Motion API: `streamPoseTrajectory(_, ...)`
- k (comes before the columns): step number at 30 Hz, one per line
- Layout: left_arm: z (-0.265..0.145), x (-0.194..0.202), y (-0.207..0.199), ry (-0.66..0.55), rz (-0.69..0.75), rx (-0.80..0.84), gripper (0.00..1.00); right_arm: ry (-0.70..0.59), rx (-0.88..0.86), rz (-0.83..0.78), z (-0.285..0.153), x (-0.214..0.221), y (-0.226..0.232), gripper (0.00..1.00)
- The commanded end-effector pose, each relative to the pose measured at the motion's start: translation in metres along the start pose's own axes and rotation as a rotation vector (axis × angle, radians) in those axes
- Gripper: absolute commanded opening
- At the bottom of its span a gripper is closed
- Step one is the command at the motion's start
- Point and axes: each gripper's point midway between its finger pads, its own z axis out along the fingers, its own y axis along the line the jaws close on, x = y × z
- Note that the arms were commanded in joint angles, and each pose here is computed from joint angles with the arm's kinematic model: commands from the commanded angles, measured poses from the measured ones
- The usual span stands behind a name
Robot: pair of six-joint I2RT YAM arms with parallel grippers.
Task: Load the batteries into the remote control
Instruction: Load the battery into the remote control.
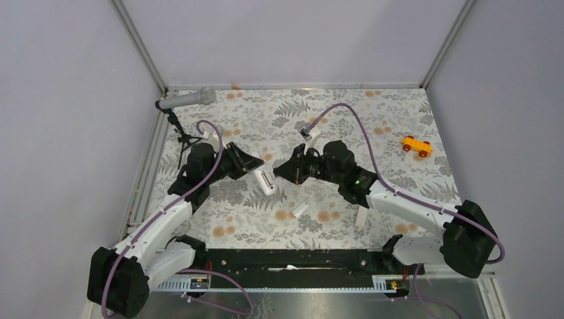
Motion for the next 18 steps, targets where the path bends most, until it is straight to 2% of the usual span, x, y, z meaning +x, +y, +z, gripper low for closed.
streamPoseTrajectory(1,0.001,-0.024,-0.03,-0.053,-0.067,0.03,0.0,-0.064,-0.084,-0.001,0.01,-0.018,0.032,0.12)
streamPoseTrajectory(8,0.001,-0.024,-0.042,-0.021,-0.093,0.052,0.0,-0.035,-0.048,-0.035,0.02,-0.008,0.026,0.12)
streamPoseTrajectory(18,0.001,-0.015,-0.035,0.022,-0.109,0.018,0.0,-0.034,0.001,-0.098,0.031,-0.011,0.014,0.12)
